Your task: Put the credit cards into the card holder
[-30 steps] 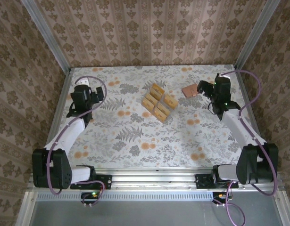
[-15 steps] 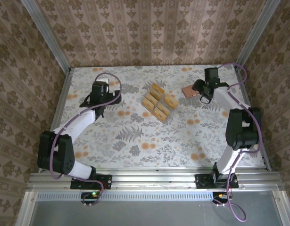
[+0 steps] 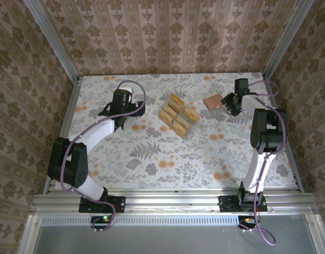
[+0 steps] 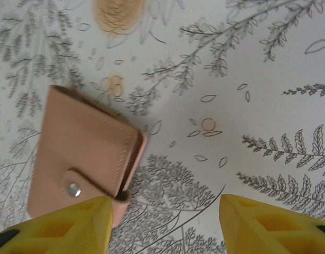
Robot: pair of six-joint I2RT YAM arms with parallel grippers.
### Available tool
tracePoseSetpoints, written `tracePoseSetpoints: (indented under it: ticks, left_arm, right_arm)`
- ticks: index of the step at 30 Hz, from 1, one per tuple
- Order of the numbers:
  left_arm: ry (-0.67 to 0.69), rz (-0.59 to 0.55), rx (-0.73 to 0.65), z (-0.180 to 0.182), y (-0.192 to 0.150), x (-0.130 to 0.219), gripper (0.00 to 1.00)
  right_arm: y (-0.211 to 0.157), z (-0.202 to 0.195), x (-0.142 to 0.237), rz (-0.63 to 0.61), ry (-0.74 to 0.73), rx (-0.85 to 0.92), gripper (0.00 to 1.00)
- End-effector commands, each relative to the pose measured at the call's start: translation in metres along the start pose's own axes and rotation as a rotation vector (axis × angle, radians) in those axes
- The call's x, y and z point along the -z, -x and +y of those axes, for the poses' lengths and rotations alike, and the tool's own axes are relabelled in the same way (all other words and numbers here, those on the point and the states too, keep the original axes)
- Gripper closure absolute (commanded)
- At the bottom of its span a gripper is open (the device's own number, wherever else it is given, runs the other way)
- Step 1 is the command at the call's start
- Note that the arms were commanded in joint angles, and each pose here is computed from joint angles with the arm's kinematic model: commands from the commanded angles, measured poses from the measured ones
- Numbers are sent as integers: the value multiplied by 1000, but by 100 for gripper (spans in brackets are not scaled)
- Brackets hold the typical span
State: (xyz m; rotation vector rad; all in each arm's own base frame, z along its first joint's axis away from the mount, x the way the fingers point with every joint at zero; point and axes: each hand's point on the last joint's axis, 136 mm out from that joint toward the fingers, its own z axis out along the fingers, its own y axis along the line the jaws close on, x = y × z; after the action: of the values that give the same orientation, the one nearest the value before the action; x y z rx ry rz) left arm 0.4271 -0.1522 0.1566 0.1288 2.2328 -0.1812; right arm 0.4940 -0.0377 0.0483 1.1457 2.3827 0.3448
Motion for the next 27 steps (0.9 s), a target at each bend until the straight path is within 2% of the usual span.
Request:
tracePoseSetpoints:
  ticks: [1, 7, 16, 24, 27]
  left_arm:
    - [-16, -15, 1, -8, 12, -1, 0]
    - [-20, -1, -16, -17, 8, -4, 0]
    - [-18, 12, -34, -23, 4, -6, 0]
    - [-13, 20, -39, -24, 2, -8, 0]
    - [-11, 22, -40, -24, 2, -8, 0]
  right_arm:
    - [7, 11, -7, 15, 62, -51, 45]
    - [9, 17, -20, 42, 121, -90, 51]
    - [7, 29, -35, 78, 180, -119, 54]
    - [9, 37, -39, 92, 210, -120, 63]
    - [9, 36, -39, 91, 211, -114, 71]
